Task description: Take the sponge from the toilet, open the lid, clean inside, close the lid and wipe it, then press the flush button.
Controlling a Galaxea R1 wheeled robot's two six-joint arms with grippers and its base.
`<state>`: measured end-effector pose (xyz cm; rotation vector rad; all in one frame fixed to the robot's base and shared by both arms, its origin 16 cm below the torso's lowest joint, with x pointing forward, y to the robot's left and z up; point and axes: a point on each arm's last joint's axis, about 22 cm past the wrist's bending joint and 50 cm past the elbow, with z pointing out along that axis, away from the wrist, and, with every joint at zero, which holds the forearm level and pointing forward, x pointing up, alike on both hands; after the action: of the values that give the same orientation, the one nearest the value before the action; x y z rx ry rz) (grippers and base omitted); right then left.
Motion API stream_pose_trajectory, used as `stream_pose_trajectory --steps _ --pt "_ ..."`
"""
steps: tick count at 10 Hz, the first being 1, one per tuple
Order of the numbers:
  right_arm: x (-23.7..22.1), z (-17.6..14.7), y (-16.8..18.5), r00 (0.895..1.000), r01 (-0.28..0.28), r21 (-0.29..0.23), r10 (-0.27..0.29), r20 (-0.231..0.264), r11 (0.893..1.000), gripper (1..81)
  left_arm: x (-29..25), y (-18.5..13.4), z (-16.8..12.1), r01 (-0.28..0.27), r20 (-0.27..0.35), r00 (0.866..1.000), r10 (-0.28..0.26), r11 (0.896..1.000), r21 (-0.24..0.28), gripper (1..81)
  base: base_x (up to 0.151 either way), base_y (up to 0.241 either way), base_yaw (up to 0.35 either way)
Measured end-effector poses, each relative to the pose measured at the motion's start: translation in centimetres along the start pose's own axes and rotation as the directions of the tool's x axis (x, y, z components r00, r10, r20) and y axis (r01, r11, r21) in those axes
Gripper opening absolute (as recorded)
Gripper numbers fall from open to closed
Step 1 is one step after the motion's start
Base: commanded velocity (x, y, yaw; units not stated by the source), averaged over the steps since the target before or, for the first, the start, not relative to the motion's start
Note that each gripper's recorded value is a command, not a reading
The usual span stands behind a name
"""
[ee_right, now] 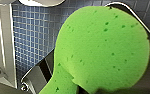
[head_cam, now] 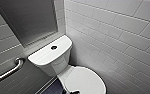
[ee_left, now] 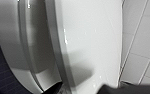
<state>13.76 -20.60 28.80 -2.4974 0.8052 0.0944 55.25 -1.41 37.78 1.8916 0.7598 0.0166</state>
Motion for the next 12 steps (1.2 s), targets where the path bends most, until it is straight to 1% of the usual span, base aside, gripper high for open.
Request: stream_pose_trajectory --steps 2,3,6,9,12 --pt "0.0 0.0 0.1 1.000 0.000 -0.001 0.000 -0.001 1.000 1.0 0.4 0.4 -0.5 0.044 -0.017 0.999 -0.044 0.999 -0.011 81.1 0.000 0.000 0.000" --pt "0.1 0.0 0.1 1.000 0.001 -0.002 -0.001 -0.002 1.000 1.0 0.4 0.5 -0.4 0.050 -0.017 0.999 -0.050 0.999 -0.013 81.1 0.000 0.000 0.000" --pt "-0.1 0.1 -0.1 1.000 -0.001 0.001 0.001 0.001 1.000 1.0 0.3 0.8 -0.6 0.054 -0.013 0.998 -0.054 0.998 -0.016 81.1 0.000 0.000 0.000" --pt "0.6 0.2 -0.6 1.000 0.011 0.013 -0.011 -0.017 1.000 1.0 0.4 2.5 -1.7 0.044 -0.007 0.999 -0.045 0.998 -0.033 81.1 0.000 0.000 0.000" --pt "0.6 0.2 -0.6 1.000 0.011 0.014 -0.011 -0.016 1.000 1.0 0.2 3.4 -2.2 0.058 0.004 0.998 -0.058 0.997 -0.042 81.1 0.000 0.000 0.000"
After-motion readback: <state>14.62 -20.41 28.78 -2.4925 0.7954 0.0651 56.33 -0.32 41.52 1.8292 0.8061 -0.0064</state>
